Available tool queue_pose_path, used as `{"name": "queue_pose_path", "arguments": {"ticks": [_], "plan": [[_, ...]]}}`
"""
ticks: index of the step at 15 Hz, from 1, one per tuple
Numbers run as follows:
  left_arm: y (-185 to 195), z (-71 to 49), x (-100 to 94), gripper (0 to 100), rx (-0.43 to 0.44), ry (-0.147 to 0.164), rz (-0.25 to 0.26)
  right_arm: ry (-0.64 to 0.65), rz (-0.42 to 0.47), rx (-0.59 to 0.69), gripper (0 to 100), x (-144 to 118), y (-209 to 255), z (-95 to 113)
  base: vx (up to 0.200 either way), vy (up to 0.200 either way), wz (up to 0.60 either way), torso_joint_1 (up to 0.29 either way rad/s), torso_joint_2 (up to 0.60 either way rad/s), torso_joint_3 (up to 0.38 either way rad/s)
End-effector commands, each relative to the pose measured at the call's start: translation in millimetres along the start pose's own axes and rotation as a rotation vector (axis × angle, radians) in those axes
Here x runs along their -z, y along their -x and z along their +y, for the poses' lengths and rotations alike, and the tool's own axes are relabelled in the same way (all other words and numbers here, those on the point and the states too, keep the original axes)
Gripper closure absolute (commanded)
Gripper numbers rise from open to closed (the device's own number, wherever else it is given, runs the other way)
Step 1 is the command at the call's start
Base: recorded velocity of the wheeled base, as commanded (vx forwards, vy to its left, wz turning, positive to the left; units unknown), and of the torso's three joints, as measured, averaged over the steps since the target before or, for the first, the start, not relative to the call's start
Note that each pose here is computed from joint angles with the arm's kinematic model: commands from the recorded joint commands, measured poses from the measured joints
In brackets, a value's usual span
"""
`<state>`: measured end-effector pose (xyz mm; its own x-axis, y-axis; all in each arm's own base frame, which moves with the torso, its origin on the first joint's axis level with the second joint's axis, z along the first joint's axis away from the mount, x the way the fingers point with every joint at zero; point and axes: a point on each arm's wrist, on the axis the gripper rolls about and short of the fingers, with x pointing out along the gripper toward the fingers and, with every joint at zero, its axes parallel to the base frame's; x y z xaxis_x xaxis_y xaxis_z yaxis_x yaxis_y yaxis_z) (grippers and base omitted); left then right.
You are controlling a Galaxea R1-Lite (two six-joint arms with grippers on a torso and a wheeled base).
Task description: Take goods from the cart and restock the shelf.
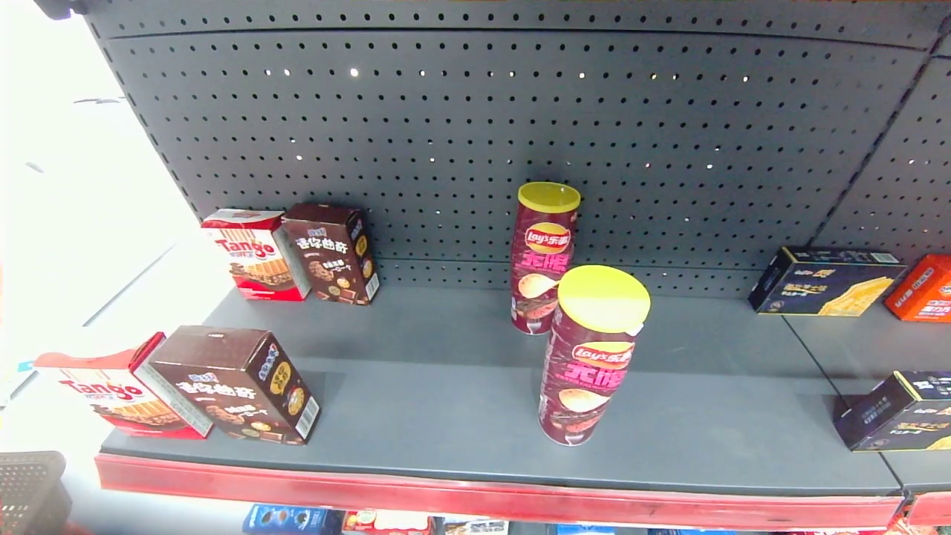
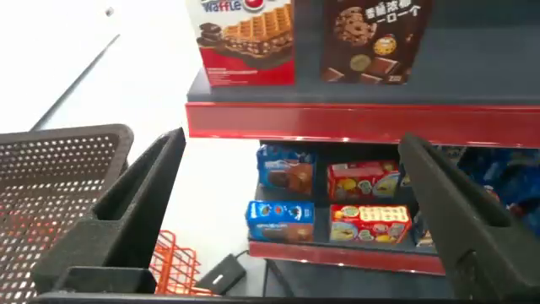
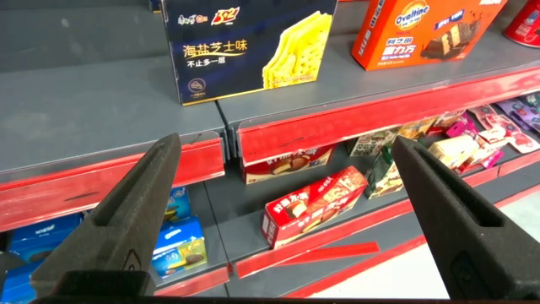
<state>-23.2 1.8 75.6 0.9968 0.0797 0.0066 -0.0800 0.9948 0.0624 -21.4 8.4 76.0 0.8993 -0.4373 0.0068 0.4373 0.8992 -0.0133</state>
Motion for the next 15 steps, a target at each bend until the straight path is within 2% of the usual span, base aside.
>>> {"name": "queue_pose_path", "arguments": {"ticks": [1,6,8,10,11,12,13,14,15], "plan": [[0,-0.6,0.4,0,0.025,0.006,0.008,0.0,0.001,0.0,0,0,0,0,0.0,0.0,0.0,0.0,0.0,0.0],[0,-0.9,0.1,0,0.047,0.009,0.007,0.006,0.001,-0.009,0,0,0,0,0.0,0.0,0.0,0.0,0.0,0.0],[0,-1.0,-0.2,0,0.05,0.009,0.007,0.055,-0.004,-0.037,0,-1,0,1,0.0,0.0,0.0,0.0,0.0,0.0],[0,-1.0,-0.2,0,0.05,0.012,0.007,0.046,-0.008,-0.07,0,-1,0,1,0.0,0.0,0.0,0.0,0.0,0.0],[0,-1.0,-0.2,0,0.05,0.012,0.007,0.029,-0.104,-0.072,0,-26,6,0,0.0,0.0,0.0,0.0,0.0,0.0],[0,-1.0,0.1,0,0.048,0.012,0.007,-0.02,-0.095,-0.064,0,-78,-1,0,0.0,0.0,0.0,0.0,0.0,0.0],[0,-1.1,-0.2,0,0.057,0.012,0.006,-0.11,0.04,-0.094,0,-110,-34,2,0.0,0.0,0.0,0.0,0.0,0.0],[0,-1.6,-0.2,0,0.077,0.012,0.005,-0.048,0.005,-0.272,0,-122,-33,5,0.0,0.0,0.0,0.0,0.0,0.0],[0,-1.8,-0.5,0,0.088,0.012,0.005,-0.015,0.007,-0.37,0,-122,-34,7,0.0,0.0,0.0,0.0,0.0,0.0]]}}
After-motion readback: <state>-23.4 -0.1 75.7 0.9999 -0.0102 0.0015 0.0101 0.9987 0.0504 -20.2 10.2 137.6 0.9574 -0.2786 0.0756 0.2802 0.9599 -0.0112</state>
